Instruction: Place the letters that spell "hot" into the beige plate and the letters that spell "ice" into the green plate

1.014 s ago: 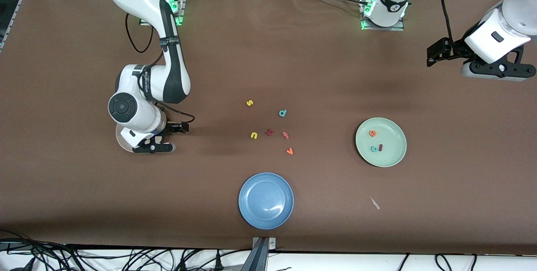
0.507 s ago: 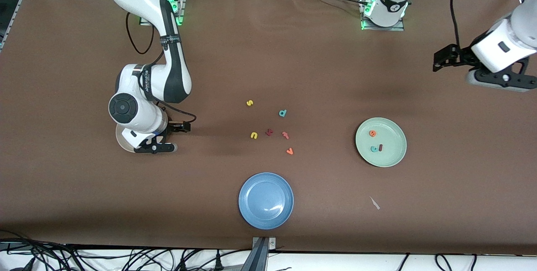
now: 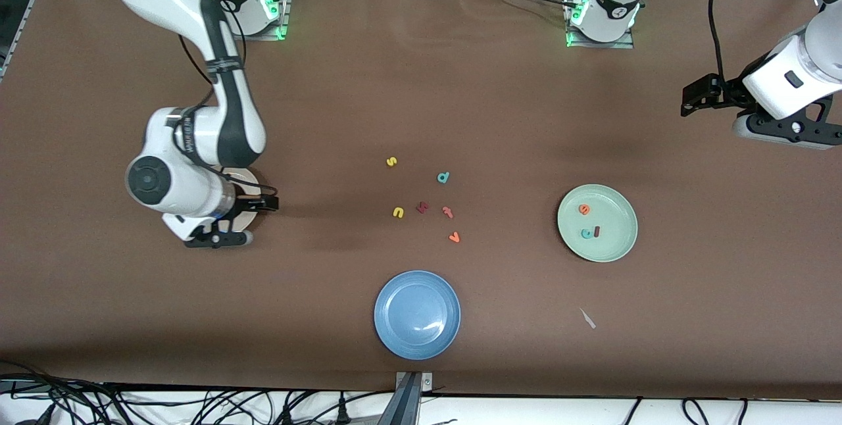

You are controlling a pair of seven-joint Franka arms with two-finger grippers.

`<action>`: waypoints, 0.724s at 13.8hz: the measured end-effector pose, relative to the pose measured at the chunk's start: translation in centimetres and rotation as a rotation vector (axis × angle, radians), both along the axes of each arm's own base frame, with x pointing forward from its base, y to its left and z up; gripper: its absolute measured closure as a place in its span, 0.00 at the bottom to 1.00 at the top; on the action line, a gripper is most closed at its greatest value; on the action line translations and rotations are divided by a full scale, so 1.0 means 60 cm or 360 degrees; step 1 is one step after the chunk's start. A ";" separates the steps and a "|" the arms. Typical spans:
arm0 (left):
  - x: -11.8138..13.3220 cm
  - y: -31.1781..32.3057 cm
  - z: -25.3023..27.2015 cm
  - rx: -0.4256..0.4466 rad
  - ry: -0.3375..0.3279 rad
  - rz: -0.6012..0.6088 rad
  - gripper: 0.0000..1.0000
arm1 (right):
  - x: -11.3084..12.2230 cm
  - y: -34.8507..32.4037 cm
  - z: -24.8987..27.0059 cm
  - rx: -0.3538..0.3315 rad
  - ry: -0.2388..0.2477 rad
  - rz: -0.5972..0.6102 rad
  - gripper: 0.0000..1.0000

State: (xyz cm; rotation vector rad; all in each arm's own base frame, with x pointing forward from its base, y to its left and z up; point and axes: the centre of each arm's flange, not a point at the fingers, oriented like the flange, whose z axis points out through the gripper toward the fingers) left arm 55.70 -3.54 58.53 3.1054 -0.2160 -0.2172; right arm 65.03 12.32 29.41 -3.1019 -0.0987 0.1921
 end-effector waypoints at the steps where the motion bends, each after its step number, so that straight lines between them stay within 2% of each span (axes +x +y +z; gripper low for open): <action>1: 0.000 0.000 0.002 0.0000 -0.0005 0.0000 0.00 | 0.003 -0.019 0.019 0.0000 -0.0013 0.0009 0.00; 4: 0.000 0.000 0.005 0.0000 -0.0008 0.0000 0.00 | 0.001 -0.049 0.072 -0.0035 -0.0060 0.0069 0.00; 6: 0.000 0.000 0.007 0.0000 -0.0009 0.0001 0.00 | -0.006 -0.060 0.099 -0.0020 -0.0078 0.0076 0.00; 10: -0.003 0.002 0.010 0.0009 0.0003 0.0000 0.00 | -0.036 -0.088 0.176 -0.0067 -0.0025 0.0125 0.00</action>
